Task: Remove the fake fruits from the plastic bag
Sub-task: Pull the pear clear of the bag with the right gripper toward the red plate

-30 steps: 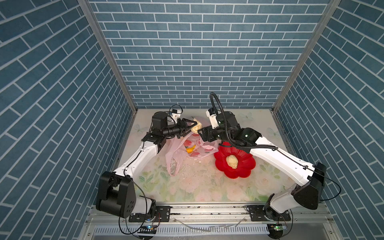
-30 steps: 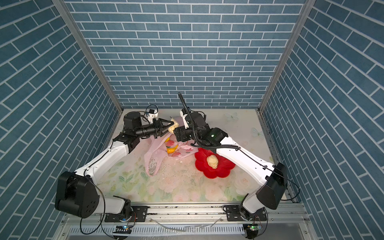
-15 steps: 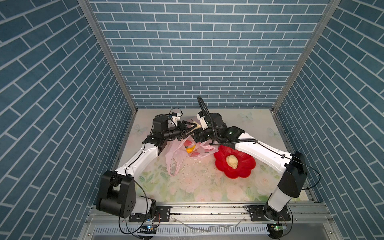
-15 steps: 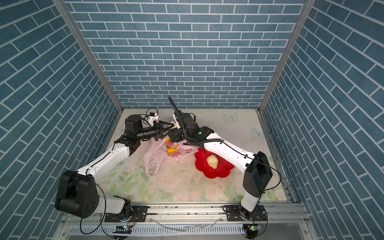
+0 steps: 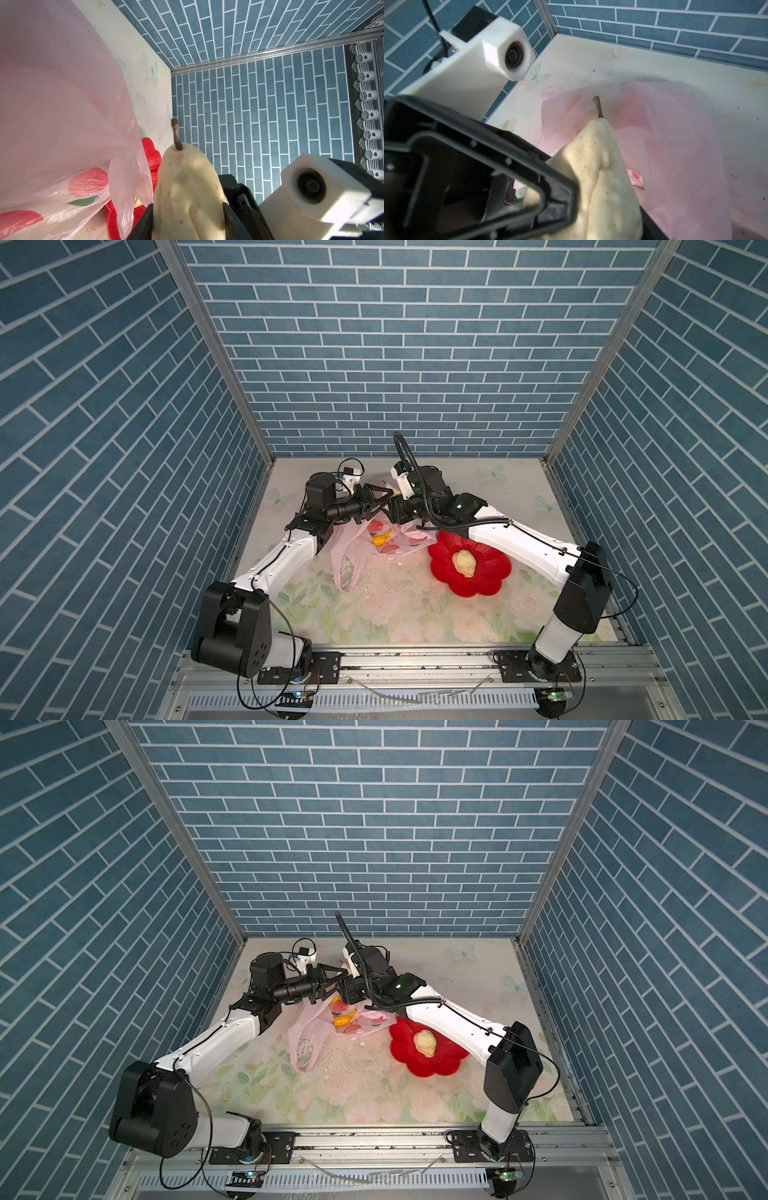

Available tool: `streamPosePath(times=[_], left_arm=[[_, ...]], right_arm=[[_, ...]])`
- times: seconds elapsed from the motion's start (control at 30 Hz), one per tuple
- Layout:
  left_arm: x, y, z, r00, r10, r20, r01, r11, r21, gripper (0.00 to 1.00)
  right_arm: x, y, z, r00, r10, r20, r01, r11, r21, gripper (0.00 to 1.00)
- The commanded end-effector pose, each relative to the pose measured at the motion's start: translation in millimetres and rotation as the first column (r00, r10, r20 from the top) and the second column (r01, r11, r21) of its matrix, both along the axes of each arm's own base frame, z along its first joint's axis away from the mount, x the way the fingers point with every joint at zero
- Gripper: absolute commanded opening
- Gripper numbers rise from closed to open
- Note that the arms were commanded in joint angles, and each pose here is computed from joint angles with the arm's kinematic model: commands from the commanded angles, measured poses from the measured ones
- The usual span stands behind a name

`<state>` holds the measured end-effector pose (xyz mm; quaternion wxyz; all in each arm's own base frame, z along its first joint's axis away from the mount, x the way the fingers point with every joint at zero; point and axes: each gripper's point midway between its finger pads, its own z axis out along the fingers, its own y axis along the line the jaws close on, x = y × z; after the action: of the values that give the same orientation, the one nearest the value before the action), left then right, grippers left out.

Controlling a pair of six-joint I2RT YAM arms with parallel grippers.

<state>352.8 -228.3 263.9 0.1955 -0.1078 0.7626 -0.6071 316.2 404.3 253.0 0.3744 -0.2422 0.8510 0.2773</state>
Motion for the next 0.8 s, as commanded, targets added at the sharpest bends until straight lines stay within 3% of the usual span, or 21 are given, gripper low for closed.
streamPosePath(times=[0.0,0.4,0.6,0.77], left_arm=[[-9,-2,4,0.999,-0.028,0.019,0.028,1.000,-0.008,0.30],[-1,-2,0,0.999,-0.027,0.021,0.027,1.000,-0.003,0.72],[0,13,-8,1.000,-0.001,0.014,0.000,0.999,0.043,0.77],[-8,34,-15,0.999,0.018,0.035,-0.023,0.989,0.145,0.78]], right_arm=[[16,0,32,0.997,-0.048,0.067,0.043,0.996,0.079,0.54],[9,-37,17,0.990,-0.136,0.038,0.134,0.990,0.040,0.47],[2,-79,-2,0.974,-0.224,0.016,0.224,0.974,-0.031,0.46],[-8,-133,-25,0.942,-0.337,-0.011,0.334,0.936,-0.109,0.46]])
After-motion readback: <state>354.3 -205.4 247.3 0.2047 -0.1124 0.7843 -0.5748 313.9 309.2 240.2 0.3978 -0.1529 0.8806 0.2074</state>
